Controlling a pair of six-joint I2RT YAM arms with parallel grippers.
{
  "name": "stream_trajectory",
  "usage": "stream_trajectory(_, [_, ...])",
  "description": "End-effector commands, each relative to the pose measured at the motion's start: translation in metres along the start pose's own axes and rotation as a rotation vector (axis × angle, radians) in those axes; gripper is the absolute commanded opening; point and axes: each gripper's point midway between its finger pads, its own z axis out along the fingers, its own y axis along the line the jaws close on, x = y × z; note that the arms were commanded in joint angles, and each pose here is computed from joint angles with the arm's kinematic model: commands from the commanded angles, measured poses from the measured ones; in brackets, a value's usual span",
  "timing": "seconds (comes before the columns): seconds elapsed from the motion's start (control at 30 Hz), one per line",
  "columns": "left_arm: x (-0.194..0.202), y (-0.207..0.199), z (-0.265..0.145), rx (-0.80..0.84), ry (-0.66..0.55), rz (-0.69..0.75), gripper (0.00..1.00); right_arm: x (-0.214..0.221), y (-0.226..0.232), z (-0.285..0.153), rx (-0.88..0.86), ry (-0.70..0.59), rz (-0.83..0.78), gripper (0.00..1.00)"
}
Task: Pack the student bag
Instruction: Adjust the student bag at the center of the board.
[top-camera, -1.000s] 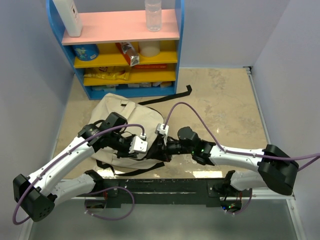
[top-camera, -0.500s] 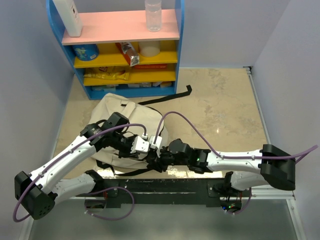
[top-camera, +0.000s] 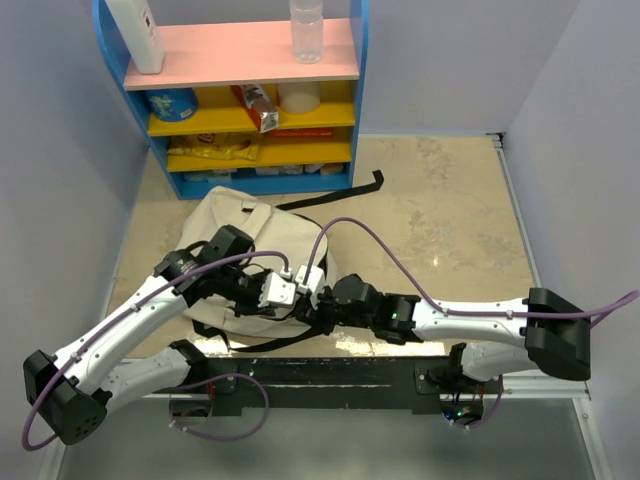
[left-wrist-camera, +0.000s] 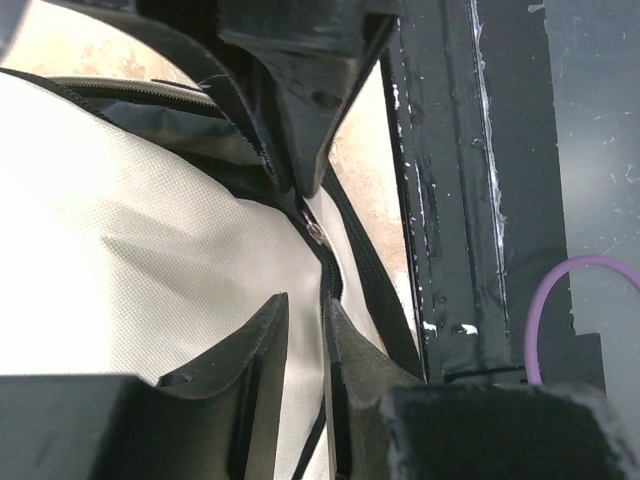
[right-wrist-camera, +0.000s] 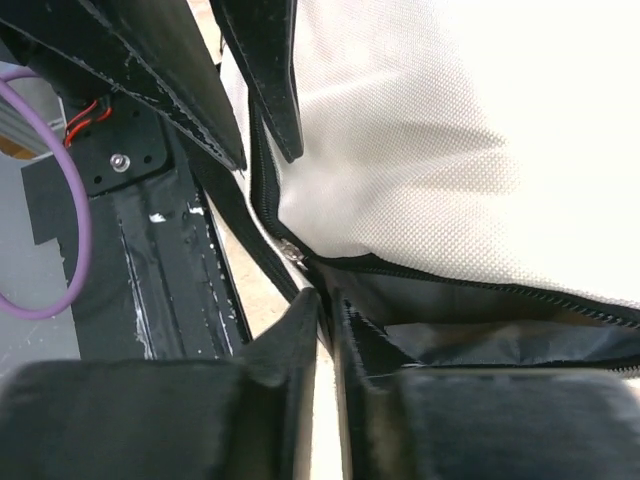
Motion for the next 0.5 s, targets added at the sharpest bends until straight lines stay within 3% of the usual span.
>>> stream_trajectory(0.0, [-0.001, -0.001, 0.001, -0.003, -0.010, 0.010, 0.25, -0.025, 0.006, -0.004, 0.008, -0.047, -0.017, 0.07])
stream_trajectory(0.13, [0.000, -0.003, 0.003, 0.006, -0.013, 0.006, 0.25, -0.039, 0.014, -0.017, -0.004, -0.088, -0.017, 0.00])
stream_trajectory(0.47, [0.006, -0.008, 0.009, 0.041, -0.010, 0.007, 0.26, -0.049, 0.033, -0.033, -0.056, -0.104, 0.001, 0.00])
